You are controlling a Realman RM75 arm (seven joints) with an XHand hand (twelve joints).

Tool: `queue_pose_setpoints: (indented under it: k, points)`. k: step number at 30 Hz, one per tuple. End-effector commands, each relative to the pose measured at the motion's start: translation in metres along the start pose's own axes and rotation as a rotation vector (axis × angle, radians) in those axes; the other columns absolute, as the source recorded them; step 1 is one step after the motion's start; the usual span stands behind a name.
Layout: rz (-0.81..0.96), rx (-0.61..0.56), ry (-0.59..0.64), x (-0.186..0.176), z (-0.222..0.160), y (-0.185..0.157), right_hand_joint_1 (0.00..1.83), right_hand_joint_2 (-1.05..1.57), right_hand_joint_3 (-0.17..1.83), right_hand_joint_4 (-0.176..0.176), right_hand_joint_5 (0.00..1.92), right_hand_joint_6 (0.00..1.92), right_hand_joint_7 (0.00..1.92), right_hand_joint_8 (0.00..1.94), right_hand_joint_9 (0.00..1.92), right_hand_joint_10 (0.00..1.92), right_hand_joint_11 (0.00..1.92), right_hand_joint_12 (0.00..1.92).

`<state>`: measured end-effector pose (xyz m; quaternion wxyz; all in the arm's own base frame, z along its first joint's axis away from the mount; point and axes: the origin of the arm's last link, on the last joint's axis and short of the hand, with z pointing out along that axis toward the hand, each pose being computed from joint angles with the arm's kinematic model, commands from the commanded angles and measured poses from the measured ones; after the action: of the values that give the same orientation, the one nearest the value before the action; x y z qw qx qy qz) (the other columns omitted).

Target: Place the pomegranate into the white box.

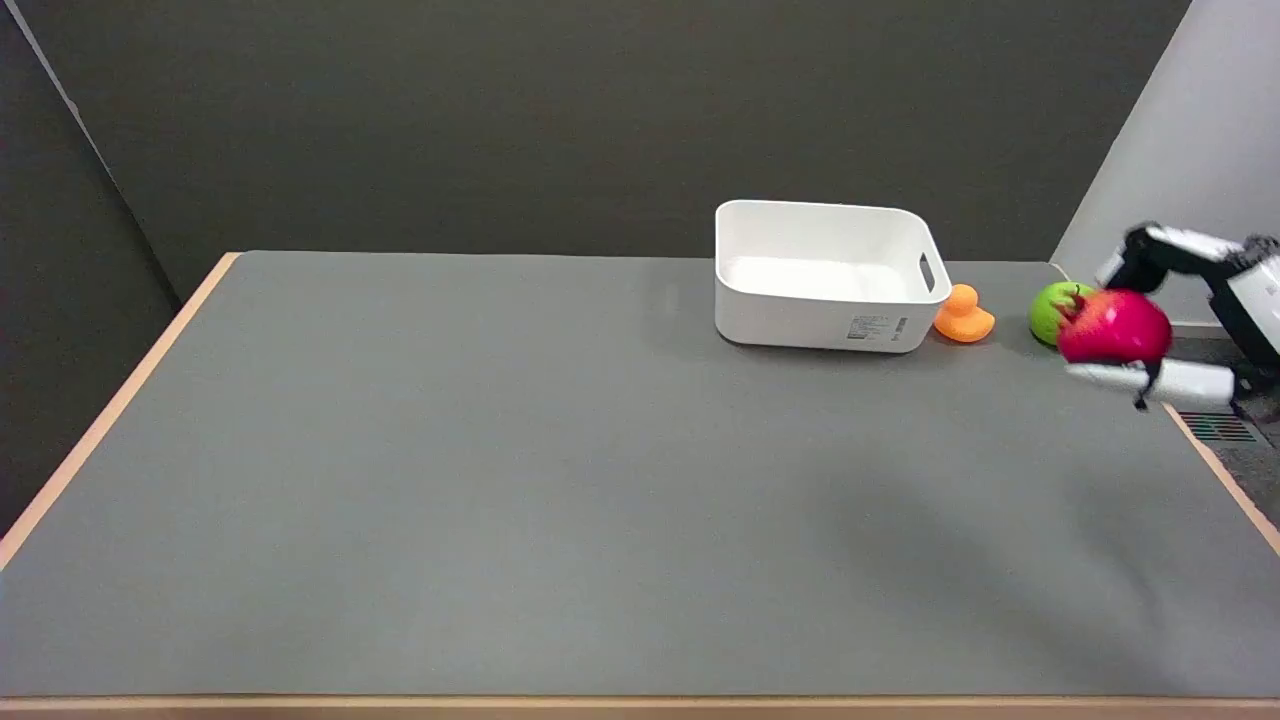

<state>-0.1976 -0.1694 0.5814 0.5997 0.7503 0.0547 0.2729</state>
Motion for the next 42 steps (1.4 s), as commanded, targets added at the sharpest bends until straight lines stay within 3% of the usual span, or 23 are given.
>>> queue_pose_setpoints:
  k: [1, 8, 9, 11, 20, 24, 33, 42]
  points:
    - [0.009, 0.077, 0.064, -0.001, 0.144, -0.012, 1.35, 1.05, 0.34, -0.158, 0.64, 1.56, 0.9, 1.25, 0.75, 1.44, 0.63, 1.65]
    - [0.022, 0.098, 0.014, -0.02, 0.198, -0.012, 1.34, 1.05, 0.34, -0.155, 0.64, 1.57, 0.89, 1.24, 0.74, 1.44, 0.62, 1.66]
    - [0.173, 0.298, 0.067, -0.016, 0.216, -0.057, 1.34, 1.05, 0.35, -0.155, 0.64, 1.57, 0.89, 1.24, 0.74, 1.44, 0.62, 1.66]
    - [0.023, 0.092, 0.0, -0.028, 0.216, -0.011, 1.34, 1.05, 0.34, -0.155, 0.64, 1.57, 0.89, 1.24, 0.74, 1.44, 0.63, 1.66]
    - [0.001, 0.082, -0.135, -0.072, 0.261, -0.023, 1.34, 1.06, 0.32, -0.153, 0.64, 1.57, 0.89, 1.24, 0.74, 1.44, 0.62, 1.64]
    - [-0.111, 0.052, -0.223, -0.094, 0.27, -0.024, 1.34, 1.06, 0.32, -0.154, 0.64, 1.57, 0.89, 1.25, 0.74, 1.44, 0.62, 1.63]
    - [-0.173, -0.143, -0.373, -0.136, 0.273, -0.01, 1.34, 1.06, 0.32, -0.155, 0.63, 1.57, 0.89, 1.25, 0.74, 1.44, 0.62, 1.63]
    - [-0.27, -0.388, -0.47, -0.14, 0.275, 0.016, 1.34, 1.08, 0.29, -0.15, 0.6, 1.53, 0.85, 1.21, 0.81, 1.51, 0.61, 1.66]
